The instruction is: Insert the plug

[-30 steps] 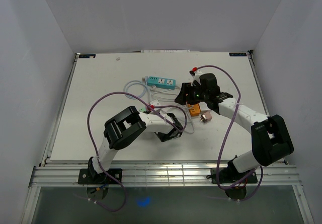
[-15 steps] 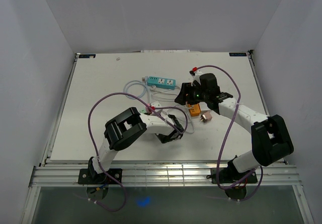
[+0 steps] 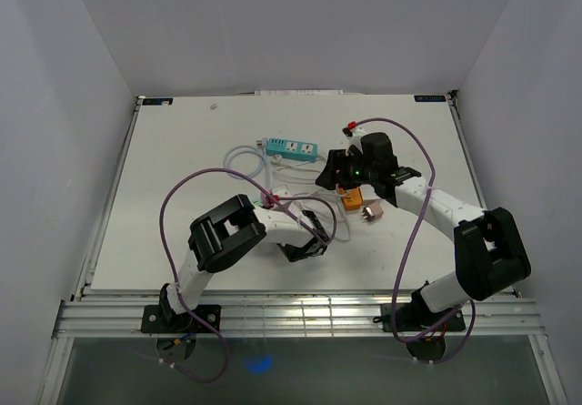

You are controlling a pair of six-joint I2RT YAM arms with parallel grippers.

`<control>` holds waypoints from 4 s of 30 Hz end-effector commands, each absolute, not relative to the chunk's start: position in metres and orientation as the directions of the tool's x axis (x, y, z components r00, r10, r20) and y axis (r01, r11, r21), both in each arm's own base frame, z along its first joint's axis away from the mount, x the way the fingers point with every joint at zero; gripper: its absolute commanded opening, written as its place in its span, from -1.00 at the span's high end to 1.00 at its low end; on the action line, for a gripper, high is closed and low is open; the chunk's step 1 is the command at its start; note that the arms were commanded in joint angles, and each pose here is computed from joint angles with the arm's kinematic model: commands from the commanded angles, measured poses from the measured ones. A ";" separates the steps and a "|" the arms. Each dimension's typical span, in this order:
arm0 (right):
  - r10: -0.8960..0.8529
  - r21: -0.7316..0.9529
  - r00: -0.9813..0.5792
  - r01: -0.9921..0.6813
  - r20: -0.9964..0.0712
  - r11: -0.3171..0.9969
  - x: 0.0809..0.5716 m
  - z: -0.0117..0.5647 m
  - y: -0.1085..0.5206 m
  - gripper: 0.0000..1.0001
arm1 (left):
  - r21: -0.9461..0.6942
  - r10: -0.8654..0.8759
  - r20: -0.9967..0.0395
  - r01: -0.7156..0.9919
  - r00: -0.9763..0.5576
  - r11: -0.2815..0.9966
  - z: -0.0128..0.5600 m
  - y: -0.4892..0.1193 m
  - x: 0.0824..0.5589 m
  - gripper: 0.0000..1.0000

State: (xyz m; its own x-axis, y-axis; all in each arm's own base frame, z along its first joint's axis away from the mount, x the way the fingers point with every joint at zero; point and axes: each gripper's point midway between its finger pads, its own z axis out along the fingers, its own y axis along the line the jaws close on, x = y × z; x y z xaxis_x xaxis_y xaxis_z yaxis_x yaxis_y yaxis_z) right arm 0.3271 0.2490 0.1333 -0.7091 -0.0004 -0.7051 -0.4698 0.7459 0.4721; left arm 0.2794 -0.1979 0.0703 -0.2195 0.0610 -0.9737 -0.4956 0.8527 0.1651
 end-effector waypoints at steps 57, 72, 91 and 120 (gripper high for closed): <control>-0.047 0.393 -0.660 -0.501 -0.750 0.771 0.324 0.167 0.242 -0.34 | -0.409 -0.628 -0.762 -0.634 -0.159 0.657 0.016 -0.198 0.248 1.00; -0.047 0.399 -0.660 -0.506 -0.749 0.765 0.325 0.168 0.244 -0.34 | -0.266 -0.556 -0.783 -0.659 -0.277 0.703 0.020 -0.206 0.252 1.00; -0.052 0.392 -0.651 -0.517 -0.758 0.761 0.328 0.168 0.246 -0.33 | -0.234 -0.487 -0.834 -0.633 -0.259 0.738 0.043 -0.215 0.267 -0.48; -0.066 0.415 -0.649 -0.558 -0.758 0.719 0.333 0.182 0.259 -0.33 | -0.225 -0.485 -0.782 -0.547 -0.392 0.806 0.127 -0.217 0.252 -0.96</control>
State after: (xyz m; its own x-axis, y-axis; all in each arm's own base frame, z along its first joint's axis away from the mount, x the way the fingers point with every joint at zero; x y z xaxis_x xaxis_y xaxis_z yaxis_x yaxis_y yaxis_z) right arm 0.3290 0.2499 0.1639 -0.6755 -0.0579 -0.7351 -0.5140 0.7518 0.4130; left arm 0.2540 -0.2091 0.1001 -0.3554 -0.4628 -0.8121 -0.5934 0.7830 -0.1866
